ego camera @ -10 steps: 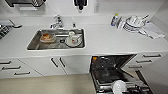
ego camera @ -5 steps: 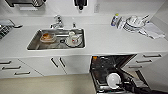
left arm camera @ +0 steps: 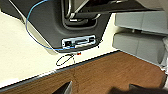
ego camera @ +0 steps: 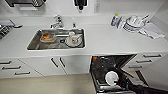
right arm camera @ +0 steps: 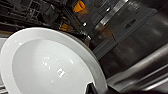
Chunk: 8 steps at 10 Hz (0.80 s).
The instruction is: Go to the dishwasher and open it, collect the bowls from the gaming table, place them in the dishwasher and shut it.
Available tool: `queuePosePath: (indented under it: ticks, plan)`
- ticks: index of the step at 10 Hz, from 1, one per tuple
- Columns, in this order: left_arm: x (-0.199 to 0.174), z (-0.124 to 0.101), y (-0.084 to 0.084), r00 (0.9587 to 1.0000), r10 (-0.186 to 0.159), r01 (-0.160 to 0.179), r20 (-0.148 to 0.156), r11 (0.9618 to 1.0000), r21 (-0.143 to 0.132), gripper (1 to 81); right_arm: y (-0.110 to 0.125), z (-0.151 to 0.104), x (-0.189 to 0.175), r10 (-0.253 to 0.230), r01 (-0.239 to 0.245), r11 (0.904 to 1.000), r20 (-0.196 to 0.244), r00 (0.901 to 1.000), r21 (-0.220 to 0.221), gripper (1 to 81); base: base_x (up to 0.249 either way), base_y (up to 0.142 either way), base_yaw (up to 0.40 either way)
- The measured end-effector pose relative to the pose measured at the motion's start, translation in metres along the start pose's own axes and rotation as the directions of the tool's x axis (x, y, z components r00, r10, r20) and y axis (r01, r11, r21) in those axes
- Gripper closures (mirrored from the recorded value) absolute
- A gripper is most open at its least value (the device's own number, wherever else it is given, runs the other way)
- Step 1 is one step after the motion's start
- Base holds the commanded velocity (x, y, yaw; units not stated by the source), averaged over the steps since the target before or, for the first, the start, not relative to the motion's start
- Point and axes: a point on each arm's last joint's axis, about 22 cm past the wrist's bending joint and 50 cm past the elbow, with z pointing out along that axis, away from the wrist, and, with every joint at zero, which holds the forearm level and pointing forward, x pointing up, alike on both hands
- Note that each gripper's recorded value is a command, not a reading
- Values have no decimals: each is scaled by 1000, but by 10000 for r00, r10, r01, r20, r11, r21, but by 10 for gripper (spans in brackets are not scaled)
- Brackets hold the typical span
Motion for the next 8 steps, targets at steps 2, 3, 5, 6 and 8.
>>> queuePosePath:
  ticks: [2, 3, 5, 6, 8]
  plan:
    - [-3, 5, -9, 10000, 33, -35, 63, 9996, 290, 10, 7, 4, 18, 244, -252, 9994, -357, 9991, -238, 811, 0, 0, 0]
    - [-3, 11, -2, 10000, 23, -24, 52, 9998, 212, 10, 5, 4, 26, 457, -469, 9986, -487, 9978, -235, 10, 0, 0, 0]
    - [-7, 16, 7, 10000, -35, 34, 57, 9999, 100, 10, -5, 1, 43, 603, -605, 9982, -759, 9953, 3, 10, 0, 0, 0]
    - [-8, 15, 2, 10000, -31, 29, 95, 9998, 221, 10, -7, -1, 42, 608, -607, 9981, -718, 9956, 42, 10, 0, 0, 0]
    - [-9, 22, 1, 9999, -24, 20, 111, 9994, 350, 10, -8, -16, 40, 631, -624, 9979, -540, 9965, 155, 10, 0, 0, 0]
